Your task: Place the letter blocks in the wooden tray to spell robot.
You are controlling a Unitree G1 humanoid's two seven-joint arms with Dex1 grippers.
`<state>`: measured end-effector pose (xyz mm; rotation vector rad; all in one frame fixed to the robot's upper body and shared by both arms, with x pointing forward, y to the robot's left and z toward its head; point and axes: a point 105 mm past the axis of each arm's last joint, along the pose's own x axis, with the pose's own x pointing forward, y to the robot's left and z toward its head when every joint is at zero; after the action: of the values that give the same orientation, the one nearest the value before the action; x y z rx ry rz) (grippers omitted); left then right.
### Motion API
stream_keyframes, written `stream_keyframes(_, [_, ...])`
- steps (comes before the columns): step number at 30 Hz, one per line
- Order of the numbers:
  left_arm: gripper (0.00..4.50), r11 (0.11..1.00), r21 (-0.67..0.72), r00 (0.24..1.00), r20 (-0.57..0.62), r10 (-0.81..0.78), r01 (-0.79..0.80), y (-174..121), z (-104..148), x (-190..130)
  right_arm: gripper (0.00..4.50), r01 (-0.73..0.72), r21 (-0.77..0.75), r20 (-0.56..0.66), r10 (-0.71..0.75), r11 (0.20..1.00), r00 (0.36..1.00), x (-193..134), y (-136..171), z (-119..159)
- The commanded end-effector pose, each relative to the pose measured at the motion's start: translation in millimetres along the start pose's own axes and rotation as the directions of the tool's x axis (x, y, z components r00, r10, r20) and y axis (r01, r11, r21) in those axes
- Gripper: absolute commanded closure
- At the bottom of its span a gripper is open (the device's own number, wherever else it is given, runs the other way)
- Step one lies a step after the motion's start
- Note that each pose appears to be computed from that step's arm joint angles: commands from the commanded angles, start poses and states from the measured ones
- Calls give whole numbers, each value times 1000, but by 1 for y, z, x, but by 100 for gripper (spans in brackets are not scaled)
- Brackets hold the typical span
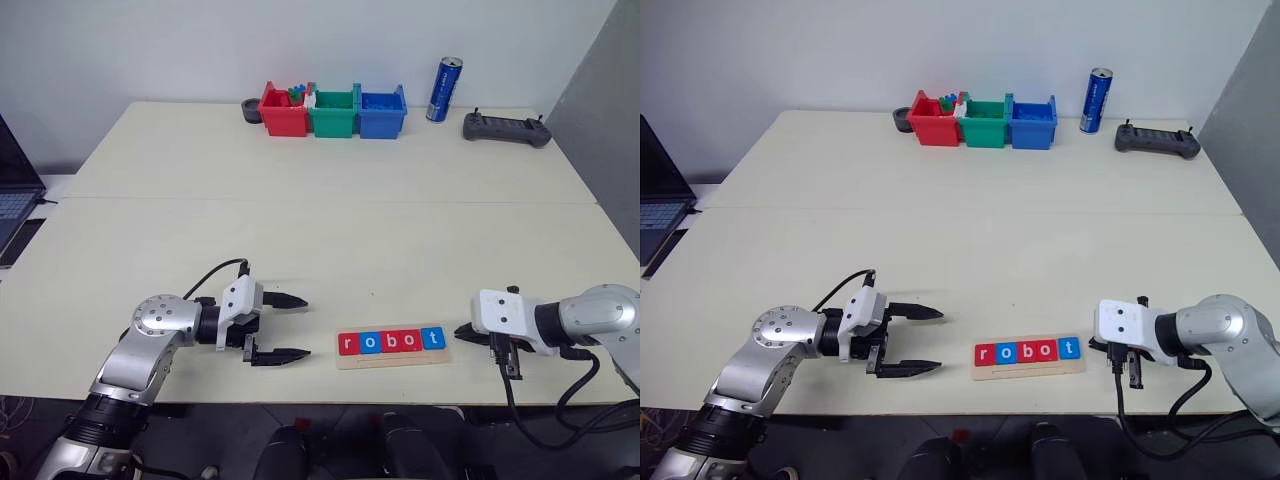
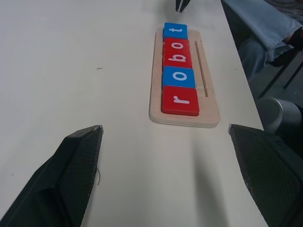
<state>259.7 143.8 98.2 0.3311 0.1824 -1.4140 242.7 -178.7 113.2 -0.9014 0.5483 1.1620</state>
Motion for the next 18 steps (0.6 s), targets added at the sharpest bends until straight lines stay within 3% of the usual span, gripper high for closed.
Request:
stream_keyframes(1, [0, 1000, 21, 1000, 13, 3, -3, -1, 3, -2, 448, -5, -32, -3, 5, 999, 1000, 4, 3, 5])
stream_keyframes(18, [0, 1000, 13, 1000, 9, 11, -12, -2, -7, -6, 448, -16, -66, 19, 17, 998, 1000, 16, 2, 15])
